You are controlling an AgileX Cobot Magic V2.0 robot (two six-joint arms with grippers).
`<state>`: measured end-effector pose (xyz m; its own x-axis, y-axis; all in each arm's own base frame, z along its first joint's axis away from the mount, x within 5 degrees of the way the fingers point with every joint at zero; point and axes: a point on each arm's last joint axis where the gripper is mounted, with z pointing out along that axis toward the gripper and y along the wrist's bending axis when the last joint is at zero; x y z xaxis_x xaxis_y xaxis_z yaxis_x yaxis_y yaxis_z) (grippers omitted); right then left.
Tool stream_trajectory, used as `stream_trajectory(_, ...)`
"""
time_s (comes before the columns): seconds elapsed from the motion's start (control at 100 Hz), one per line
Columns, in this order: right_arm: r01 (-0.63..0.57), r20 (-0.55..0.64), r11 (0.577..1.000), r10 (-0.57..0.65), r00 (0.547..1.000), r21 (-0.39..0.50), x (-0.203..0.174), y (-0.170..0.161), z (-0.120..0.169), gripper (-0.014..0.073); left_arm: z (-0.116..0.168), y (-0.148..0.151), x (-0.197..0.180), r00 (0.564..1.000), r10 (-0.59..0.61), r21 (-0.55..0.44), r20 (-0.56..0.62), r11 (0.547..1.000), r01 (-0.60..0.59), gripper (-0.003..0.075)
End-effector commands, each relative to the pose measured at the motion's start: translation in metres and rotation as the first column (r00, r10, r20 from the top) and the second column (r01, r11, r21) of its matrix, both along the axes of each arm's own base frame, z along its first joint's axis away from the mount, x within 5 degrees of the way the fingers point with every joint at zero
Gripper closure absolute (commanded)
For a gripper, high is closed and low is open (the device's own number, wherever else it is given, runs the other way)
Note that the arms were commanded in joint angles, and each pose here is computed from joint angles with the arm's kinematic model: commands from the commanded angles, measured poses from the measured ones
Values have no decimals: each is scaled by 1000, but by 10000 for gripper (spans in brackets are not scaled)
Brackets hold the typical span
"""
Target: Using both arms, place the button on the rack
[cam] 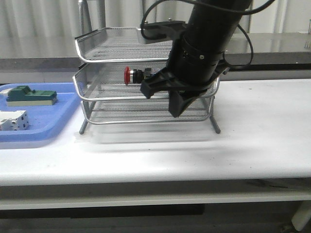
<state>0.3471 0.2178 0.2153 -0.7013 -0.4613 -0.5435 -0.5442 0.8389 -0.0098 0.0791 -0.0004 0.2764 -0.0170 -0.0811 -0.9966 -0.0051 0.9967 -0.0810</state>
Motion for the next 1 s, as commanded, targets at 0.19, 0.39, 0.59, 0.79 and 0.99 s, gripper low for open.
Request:
stream_trajectory(0.19,11,169,999,-19,985,48,23,-8,45,659,14,3,0,997,29,-23,75,999,-27,741)
stream_trajectory(0.39,8,106,1000,-10,994,22,15,-7,45,659,14,3,0,997,29,-23,75,999,-27,741)
stream_trajectory(0.59,17,65,1000,-17,998,12,1,-13,61,659,14,3,0,997,29,-23,75,999,-27,741)
stream_trajectory(0.79,17,121,1000,-20,993,21,-13,-25,95,659,14,3,0,997,29,-23,75,999,-27,741)
stream_trajectory(0.99,98,177,994,-104,979,43,-29,-68,116,659,14,3,0,997,29,-23,75,999,-27,741)
